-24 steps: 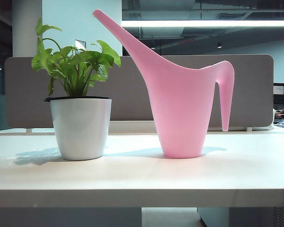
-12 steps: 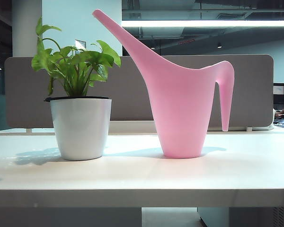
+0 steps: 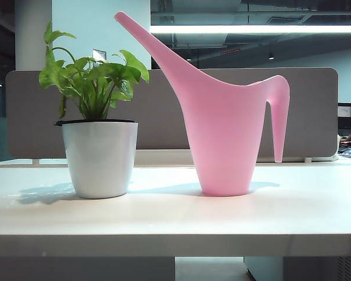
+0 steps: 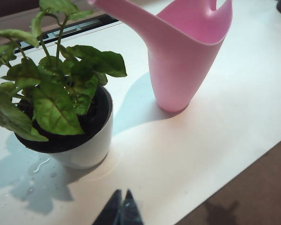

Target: Pick up the watering can from the table, water the potted plant, and put the can back.

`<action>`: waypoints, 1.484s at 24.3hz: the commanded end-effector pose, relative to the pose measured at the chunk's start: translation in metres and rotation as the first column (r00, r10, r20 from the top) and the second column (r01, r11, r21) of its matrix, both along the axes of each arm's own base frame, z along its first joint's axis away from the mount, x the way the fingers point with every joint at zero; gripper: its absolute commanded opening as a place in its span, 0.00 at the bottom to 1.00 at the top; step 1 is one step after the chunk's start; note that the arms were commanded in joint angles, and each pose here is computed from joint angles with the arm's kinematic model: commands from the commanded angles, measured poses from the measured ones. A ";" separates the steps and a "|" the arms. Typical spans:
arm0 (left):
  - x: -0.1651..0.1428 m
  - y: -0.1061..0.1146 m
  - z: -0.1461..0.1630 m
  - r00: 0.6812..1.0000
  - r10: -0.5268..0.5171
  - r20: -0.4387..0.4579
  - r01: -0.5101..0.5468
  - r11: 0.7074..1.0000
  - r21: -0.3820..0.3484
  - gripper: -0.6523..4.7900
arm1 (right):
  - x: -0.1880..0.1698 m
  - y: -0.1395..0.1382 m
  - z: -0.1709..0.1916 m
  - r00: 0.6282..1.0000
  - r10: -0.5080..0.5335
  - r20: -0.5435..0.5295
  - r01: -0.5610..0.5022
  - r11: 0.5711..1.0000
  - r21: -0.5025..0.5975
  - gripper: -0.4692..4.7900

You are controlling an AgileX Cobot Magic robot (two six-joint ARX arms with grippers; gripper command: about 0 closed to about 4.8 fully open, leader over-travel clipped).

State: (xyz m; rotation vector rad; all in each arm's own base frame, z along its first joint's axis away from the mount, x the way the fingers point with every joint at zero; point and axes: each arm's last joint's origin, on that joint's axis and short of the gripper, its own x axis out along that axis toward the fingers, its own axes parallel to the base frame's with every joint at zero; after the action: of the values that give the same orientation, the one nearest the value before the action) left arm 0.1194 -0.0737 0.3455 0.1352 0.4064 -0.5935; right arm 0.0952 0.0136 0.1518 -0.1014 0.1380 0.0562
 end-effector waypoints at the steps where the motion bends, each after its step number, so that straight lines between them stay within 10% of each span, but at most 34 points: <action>1: 0.000 0.000 0.002 1.000 -0.010 0.019 0.010 1.000 0.004 0.13 | 0.001 0.000 -0.001 1.000 -0.002 0.011 0.002 1.000 -0.001 0.08; 16: 0.000 0.000 0.002 1.000 -0.010 0.019 0.010 1.000 0.004 0.13 | 0.001 0.000 0.000 1.000 0.000 0.020 0.000 1.000 0.009 0.08; 20: 0.000 0.000 0.002 1.000 -0.011 0.019 0.011 1.000 0.004 0.13 | 0.001 0.000 0.014 0.991 -0.023 0.129 -0.002 0.982 0.190 0.08; 24: 0.000 0.000 0.002 1.000 -0.010 0.019 0.010 1.000 0.004 0.13 | -0.008 -0.005 0.056 0.940 -0.143 0.310 0.066 0.967 0.246 0.08; 29: 0.000 0.000 0.002 1.000 -0.010 0.019 0.010 1.000 0.004 0.13 | -0.022 -0.011 0.140 0.872 -0.223 0.436 0.226 0.973 0.047 0.08; 36: 0.000 0.000 0.001 1.000 -0.010 0.019 0.010 1.000 0.004 0.13 | 0.042 -0.020 0.224 0.802 -0.322 0.503 0.303 0.945 0.121 0.08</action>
State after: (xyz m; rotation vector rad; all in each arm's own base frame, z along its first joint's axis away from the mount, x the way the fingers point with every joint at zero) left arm 0.1194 -0.0737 0.3455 0.1502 0.4018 -0.5967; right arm 0.1303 -0.0039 0.3656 -0.1024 -0.3430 -0.3283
